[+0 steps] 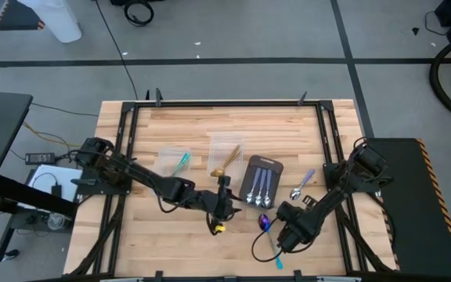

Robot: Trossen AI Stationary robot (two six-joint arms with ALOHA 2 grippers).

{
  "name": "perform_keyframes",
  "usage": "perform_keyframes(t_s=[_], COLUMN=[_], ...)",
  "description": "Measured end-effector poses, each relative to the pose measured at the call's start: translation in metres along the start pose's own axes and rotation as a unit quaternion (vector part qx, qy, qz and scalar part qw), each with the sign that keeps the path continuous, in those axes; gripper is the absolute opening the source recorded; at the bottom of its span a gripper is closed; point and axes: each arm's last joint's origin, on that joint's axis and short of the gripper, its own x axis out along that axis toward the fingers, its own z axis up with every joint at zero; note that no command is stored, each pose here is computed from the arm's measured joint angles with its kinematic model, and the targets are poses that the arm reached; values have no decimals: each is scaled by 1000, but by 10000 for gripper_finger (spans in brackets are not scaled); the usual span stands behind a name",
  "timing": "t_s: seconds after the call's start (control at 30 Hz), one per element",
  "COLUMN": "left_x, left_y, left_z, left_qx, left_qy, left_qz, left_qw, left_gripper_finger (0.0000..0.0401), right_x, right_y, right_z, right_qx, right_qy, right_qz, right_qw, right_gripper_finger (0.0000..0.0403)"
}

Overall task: Sort silverware by color (type)
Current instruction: Put the gold spoon into the right transparent bin

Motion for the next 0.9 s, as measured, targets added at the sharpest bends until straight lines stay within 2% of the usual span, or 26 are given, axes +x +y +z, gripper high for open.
perform_keyframes(t_s=[0.2, 0.33, 0.5, 0.77, 0.9], left_x=[3, 5, 5, 5, 4], left_y=[8, 13, 14, 14, 15], left_z=[-2, -3, -3, 2, 8], left_qx=[-78, -123, -137, -171, -181], left_qy=[2, 2, 2, -20, -50], left_qz=[-8, -20, -20, -21, -20], left_qw=[997, 992, 990, 985, 982], left_gripper_finger=[156, 156, 156, 156, 156], right_x=[-8, -23, -41, -68, -81], right_y=[-14, -22, -35, -51, -60], right_z=[-1, 0, 0, -3, -2], right_qx=[10, 16, 26, 12, 1], right_qy=[-13, -64, -141, -297, -350], right_qz=[-41, -28, -19, 21, 40], right_qw=[999, 997, 989, 955, 936], right_gripper_finger=[33, 33, 33, 33, 32])
